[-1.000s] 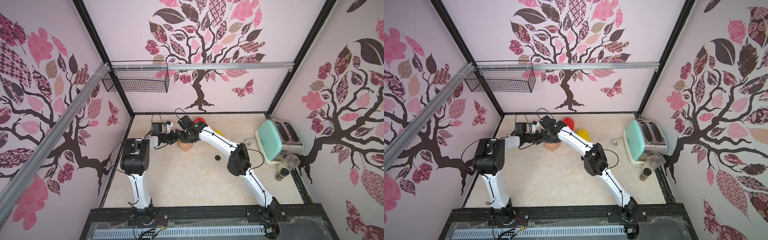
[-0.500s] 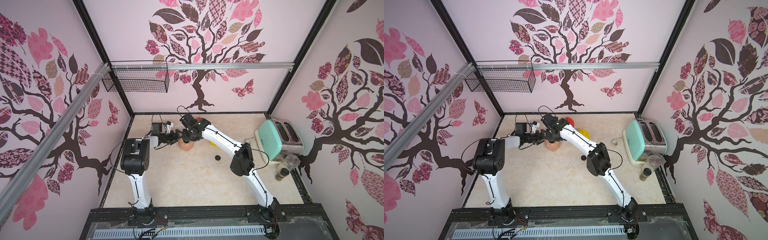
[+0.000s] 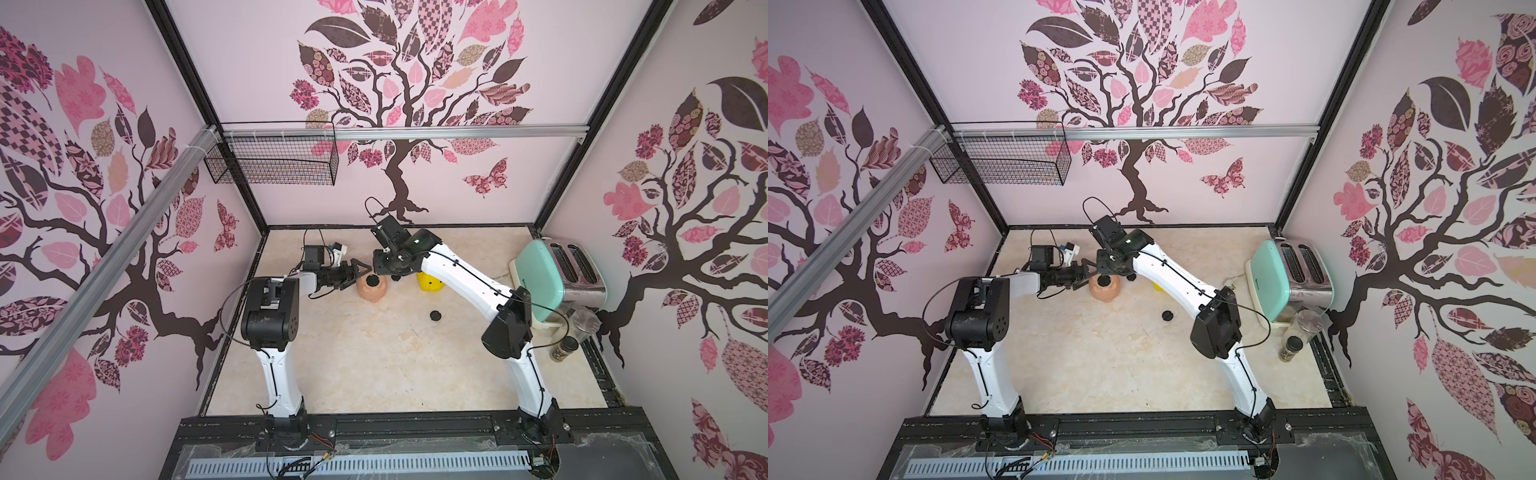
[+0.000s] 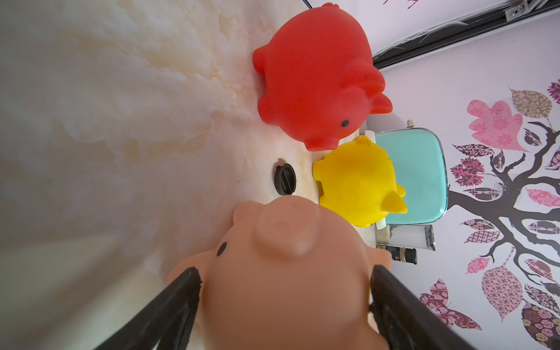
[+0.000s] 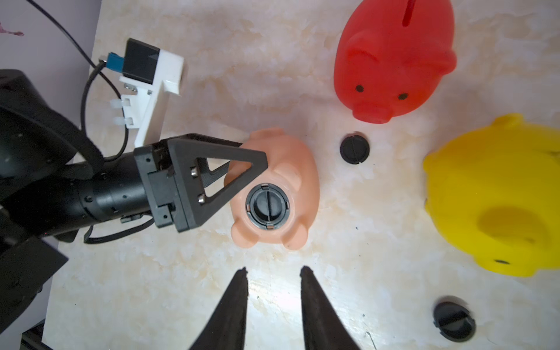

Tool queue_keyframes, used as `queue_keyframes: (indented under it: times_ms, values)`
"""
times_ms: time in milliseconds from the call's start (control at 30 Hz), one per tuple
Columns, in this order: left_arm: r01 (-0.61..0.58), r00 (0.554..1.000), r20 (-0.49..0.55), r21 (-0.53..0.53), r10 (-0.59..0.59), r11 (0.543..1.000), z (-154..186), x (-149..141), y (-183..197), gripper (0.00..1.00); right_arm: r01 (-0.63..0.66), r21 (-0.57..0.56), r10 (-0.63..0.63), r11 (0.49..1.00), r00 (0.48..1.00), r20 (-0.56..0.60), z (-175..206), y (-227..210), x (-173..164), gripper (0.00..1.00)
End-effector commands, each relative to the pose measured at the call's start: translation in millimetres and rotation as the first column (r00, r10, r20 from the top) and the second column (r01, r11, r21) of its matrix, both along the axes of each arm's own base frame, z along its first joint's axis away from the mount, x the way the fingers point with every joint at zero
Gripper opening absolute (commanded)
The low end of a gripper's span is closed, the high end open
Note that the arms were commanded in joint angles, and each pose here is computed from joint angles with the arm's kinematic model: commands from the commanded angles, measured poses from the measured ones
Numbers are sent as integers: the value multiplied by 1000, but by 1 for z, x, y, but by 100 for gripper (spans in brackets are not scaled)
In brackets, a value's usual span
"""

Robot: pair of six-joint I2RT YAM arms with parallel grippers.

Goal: Close piggy banks
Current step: Screw the knob on the piggy bank.

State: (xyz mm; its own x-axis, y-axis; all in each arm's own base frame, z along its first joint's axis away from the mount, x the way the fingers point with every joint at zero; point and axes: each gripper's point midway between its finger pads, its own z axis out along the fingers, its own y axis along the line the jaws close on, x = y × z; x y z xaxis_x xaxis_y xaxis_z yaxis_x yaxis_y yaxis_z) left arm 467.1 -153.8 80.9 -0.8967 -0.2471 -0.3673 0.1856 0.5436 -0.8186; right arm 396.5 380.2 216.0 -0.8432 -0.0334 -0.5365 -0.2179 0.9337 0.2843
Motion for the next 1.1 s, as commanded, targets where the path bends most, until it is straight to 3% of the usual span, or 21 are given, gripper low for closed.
queue_keyframes:
  times_ms: [0,233,533,1000,1067]
  values:
    - [-22,995,-97,62,28,998,-35,-9,5,89,-67,4,67,998,993,98,31,-11,-10,33]
    - [-23,995,-96,65,29,998,-35,-9,5,89,-168,-27,170,985,969,177,37,-42,-44,29]
    - [-22,995,-92,72,28,997,-33,-10,6,89,-271,18,253,962,917,308,40,-80,-94,35]
    - [-19,996,-82,80,26,997,-30,-10,7,88,-267,-12,245,964,862,443,-12,-138,-138,36]
    - [-20,997,-77,86,26,996,-28,-11,8,89,-232,35,189,972,861,472,-14,-144,-138,35]
